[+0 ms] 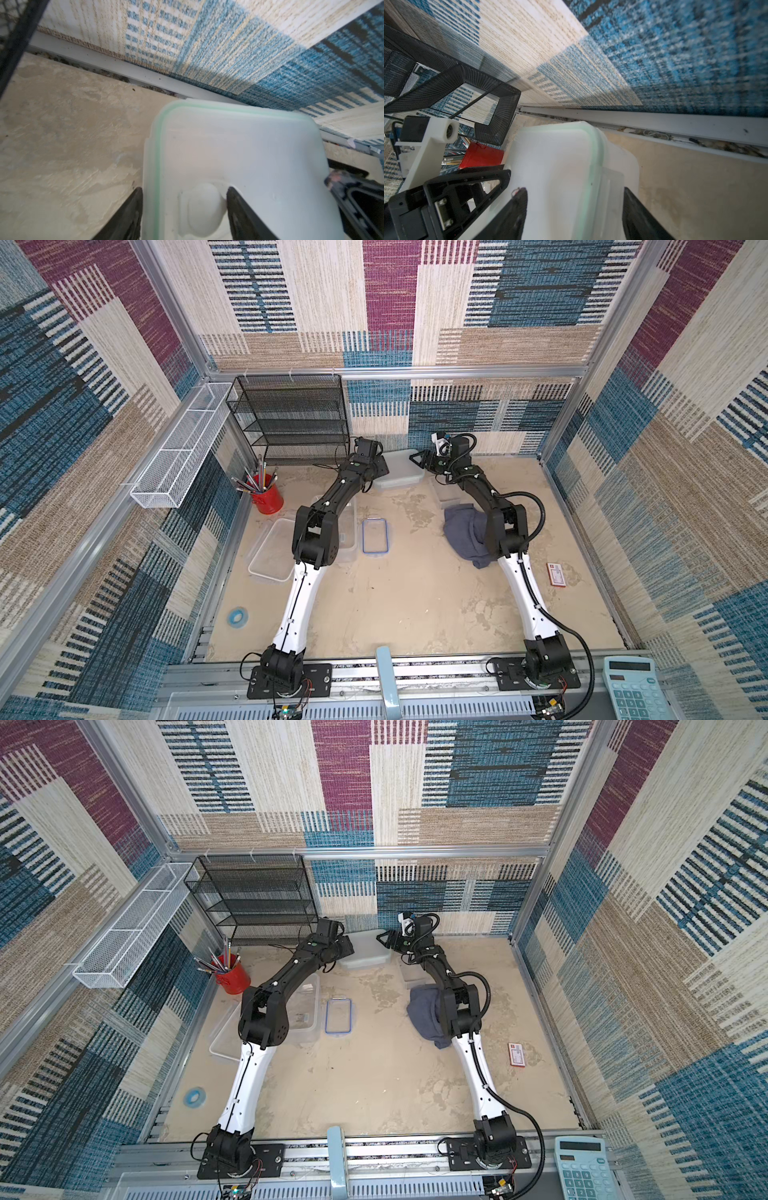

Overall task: Wipe the insides of the lunch boxes
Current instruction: Move the lunch box to the center of the board.

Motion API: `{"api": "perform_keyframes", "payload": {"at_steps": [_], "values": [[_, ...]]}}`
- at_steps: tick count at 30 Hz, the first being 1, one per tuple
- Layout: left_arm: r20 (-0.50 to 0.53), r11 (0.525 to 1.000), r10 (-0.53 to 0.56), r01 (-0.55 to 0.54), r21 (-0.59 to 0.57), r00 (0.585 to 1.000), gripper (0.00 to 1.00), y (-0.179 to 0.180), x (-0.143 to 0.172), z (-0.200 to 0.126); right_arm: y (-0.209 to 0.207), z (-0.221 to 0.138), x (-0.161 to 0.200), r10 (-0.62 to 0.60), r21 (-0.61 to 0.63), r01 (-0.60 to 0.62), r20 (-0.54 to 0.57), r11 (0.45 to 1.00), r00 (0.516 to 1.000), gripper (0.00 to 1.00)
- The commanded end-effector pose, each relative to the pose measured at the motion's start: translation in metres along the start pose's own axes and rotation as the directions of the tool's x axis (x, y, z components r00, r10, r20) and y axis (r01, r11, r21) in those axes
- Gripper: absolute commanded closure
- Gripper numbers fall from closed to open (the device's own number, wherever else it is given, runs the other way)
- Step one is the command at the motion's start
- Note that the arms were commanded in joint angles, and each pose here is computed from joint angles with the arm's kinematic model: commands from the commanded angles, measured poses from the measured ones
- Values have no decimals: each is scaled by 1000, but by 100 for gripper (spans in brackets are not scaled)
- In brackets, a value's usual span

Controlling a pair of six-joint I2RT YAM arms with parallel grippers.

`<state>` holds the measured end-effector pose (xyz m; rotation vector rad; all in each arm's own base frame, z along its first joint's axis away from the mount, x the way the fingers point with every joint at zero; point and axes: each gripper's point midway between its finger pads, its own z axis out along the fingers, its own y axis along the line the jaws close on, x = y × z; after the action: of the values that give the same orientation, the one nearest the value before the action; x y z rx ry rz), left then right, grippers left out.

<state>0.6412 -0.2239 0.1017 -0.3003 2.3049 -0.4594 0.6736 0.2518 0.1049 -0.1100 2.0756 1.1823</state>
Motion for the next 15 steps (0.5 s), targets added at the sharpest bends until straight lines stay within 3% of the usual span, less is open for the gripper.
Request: {"api": "perform_keyframes", "payload": {"at_steps": [1, 15], "values": [[-34, 995, 39, -36, 92, 999, 36, -23, 6, -10, 39, -8, 4, -53, -64, 49, -63, 997, 997, 30], [-161, 996, 46, -32, 83, 986, 39, -15, 40, -33, 68, -19, 55, -69, 14, 74, -229, 997, 971, 27]]}}
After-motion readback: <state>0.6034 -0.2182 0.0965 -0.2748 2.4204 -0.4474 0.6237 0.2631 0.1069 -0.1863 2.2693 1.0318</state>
